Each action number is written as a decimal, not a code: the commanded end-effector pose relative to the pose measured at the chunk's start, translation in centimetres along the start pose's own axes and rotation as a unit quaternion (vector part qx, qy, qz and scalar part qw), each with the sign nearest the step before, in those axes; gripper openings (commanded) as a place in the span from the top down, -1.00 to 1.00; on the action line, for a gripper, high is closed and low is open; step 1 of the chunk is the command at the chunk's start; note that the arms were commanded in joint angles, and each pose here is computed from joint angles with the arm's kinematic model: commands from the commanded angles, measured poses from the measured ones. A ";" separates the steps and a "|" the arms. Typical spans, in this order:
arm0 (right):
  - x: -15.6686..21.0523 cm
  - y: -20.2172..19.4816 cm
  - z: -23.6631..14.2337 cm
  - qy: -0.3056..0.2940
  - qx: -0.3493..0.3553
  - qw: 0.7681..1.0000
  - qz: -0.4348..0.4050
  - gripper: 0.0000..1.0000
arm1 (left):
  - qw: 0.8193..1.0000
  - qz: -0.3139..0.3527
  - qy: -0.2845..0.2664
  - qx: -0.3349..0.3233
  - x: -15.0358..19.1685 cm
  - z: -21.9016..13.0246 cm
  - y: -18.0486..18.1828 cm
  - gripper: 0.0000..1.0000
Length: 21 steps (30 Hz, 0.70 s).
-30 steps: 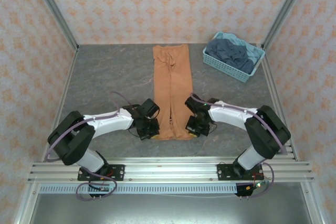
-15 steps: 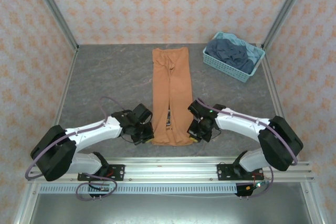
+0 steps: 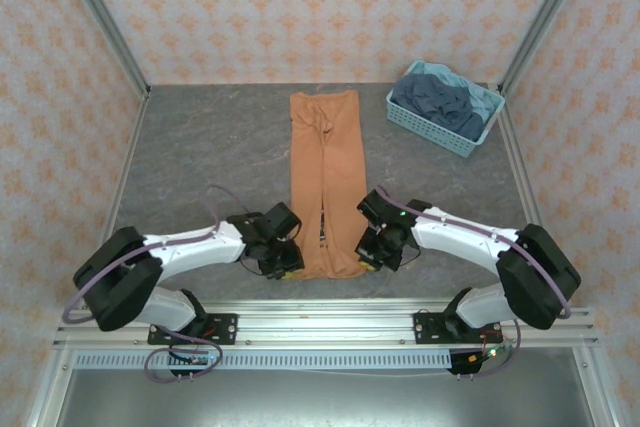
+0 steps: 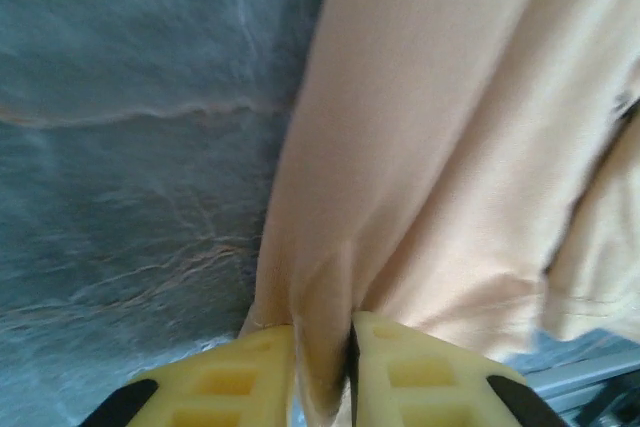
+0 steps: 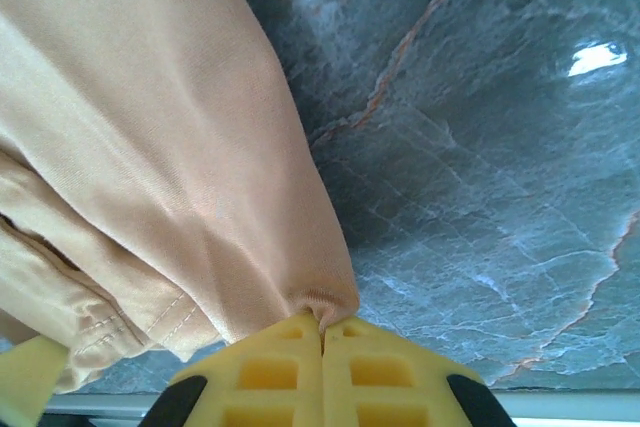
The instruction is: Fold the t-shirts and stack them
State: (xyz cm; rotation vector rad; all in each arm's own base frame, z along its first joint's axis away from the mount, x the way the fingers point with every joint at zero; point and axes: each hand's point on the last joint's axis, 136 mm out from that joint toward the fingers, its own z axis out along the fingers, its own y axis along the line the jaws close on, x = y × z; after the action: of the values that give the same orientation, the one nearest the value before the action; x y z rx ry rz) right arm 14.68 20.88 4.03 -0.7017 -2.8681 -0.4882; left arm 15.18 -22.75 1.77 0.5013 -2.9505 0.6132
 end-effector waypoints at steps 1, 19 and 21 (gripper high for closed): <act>0.4 -1.7 1.0 0.008 0.026 1.000 0.012 1.00 | 0.999 0.032 0.022 -0.013 1.3 0.7 -0.4 0.21; 0.5 -2.3 1.1 0.009 0.035 0.999 0.010 1.00 | 0.997 -0.040 -0.068 -0.018 0.8 -4.1 2.7 -0.13; 0.5 -2.3 1.1 0.010 0.035 0.999 0.010 1.00 | 0.997 -0.039 -0.064 -0.009 0.5 -3.6 1.7 -0.13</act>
State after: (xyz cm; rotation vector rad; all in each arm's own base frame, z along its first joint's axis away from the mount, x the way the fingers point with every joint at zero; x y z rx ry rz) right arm 13.81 20.11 3.00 -0.7044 -2.8550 -0.4414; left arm 13.33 -18.86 4.89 0.6202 -3.0528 0.5203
